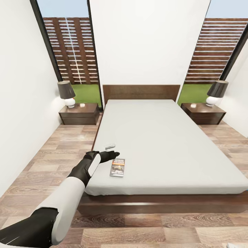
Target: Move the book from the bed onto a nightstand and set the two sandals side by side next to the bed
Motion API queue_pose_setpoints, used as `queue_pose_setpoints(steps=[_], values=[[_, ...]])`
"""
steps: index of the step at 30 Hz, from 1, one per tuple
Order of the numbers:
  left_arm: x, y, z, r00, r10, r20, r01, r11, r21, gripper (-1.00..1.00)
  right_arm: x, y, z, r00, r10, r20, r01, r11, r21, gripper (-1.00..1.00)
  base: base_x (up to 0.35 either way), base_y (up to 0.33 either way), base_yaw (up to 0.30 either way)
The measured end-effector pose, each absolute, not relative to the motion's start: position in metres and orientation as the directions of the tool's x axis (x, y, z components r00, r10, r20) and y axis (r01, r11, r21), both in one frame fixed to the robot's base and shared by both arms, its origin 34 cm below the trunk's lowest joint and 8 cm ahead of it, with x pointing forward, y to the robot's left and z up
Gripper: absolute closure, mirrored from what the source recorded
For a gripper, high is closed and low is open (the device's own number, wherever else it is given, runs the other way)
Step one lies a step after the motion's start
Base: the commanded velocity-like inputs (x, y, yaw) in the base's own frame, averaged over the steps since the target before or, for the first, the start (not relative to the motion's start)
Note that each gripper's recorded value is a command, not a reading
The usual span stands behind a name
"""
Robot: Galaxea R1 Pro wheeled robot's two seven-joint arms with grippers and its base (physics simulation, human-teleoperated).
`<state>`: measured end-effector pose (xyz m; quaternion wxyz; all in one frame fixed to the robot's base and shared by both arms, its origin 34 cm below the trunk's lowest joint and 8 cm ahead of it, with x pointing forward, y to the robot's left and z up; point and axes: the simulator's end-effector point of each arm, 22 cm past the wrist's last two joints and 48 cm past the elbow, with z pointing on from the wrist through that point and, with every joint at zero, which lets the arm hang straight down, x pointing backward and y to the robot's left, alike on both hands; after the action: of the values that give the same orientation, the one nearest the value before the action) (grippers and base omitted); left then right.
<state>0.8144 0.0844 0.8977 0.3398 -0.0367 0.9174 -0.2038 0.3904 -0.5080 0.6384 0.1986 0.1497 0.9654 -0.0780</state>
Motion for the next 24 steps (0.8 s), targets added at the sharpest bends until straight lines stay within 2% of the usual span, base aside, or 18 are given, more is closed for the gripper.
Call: queue_pose_setpoints(steps=[24], values=[[0.811, 0.084, 0.872, -0.789, -0.206, -0.579, 0.056, 0.914, -0.402, -1.00, 0.378, -0.508, 0.629, -0.891, 0.258, -0.374, 0.316, 0.943, -0.103, -1.00, 0.000, 0.000, 0.000]])
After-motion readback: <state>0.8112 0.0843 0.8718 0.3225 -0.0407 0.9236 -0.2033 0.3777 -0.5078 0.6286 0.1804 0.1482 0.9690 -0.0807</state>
